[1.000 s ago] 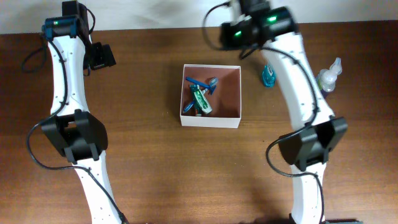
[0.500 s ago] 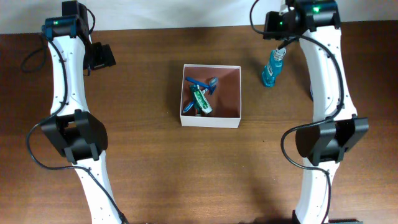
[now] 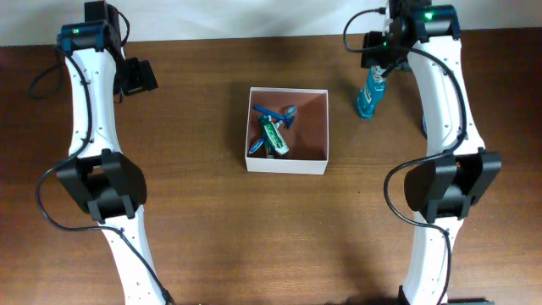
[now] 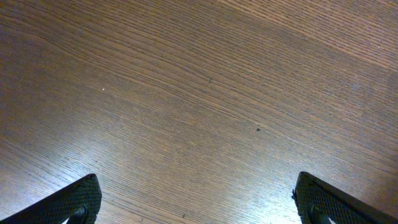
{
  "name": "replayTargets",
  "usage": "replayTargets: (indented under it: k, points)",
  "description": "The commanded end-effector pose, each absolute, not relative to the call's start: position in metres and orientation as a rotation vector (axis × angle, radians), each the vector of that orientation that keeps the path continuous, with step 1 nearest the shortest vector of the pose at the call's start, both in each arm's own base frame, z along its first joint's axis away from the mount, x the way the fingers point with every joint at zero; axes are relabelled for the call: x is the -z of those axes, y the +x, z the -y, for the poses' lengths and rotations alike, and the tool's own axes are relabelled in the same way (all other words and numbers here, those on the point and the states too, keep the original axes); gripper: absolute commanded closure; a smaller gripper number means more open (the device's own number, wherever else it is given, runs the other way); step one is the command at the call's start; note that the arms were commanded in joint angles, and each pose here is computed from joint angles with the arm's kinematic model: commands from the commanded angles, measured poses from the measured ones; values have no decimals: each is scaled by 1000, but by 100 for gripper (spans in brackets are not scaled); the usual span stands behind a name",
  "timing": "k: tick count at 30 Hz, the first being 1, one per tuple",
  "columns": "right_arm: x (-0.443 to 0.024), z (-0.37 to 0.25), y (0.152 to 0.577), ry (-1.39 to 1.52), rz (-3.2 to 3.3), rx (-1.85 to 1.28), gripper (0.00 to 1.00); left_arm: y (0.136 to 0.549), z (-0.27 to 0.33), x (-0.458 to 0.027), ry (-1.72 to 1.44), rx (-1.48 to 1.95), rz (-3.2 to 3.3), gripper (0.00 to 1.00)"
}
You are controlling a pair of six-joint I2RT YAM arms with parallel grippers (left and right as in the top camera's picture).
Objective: Pack container
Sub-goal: 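Raise the right gripper and move it over the teal mouthwash bottle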
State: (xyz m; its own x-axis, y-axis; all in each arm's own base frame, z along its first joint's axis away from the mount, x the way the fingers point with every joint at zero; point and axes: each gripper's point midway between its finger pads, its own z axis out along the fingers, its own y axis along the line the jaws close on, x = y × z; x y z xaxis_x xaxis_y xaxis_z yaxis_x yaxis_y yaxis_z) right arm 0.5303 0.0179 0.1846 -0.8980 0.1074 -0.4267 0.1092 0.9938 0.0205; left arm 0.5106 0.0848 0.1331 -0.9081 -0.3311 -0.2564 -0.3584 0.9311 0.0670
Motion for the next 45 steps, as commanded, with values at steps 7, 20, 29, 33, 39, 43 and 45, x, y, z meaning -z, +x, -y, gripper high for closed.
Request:
replayTargets:
  k: [7, 20, 29, 33, 39, 43, 45]
  points:
    - [-122, -11, 512, 122, -2849, 57, 32, 509, -89, -140, -515, -181, -2835, 1]
    - [-106, -12, 514, 122, -2854, 53, 42, 509, -89, -140, -516, -181, -2835, 1]
    - [-108, -12, 522, 122, -2818, 49, 49, 509, -89, -140, -515, -181, -2835, 1]
    - [-109, -12, 524, 122, -2810, 48, 54, 509, -89, -140, -515, -181, -2835, 1]
    - [-109, -12, 525, 122, -2806, 48, 62, 509, -89, -140, -516, -181, -2835, 1]
    - [-111, -12, 526, 122, -2798, 46, 68, 509, -89, -140, -516, -181, -2835, 1]
    - [-113, -12, 527, 122, -2793, 45, 69, 509, -89, -140, -515, -181, -2835, 1]
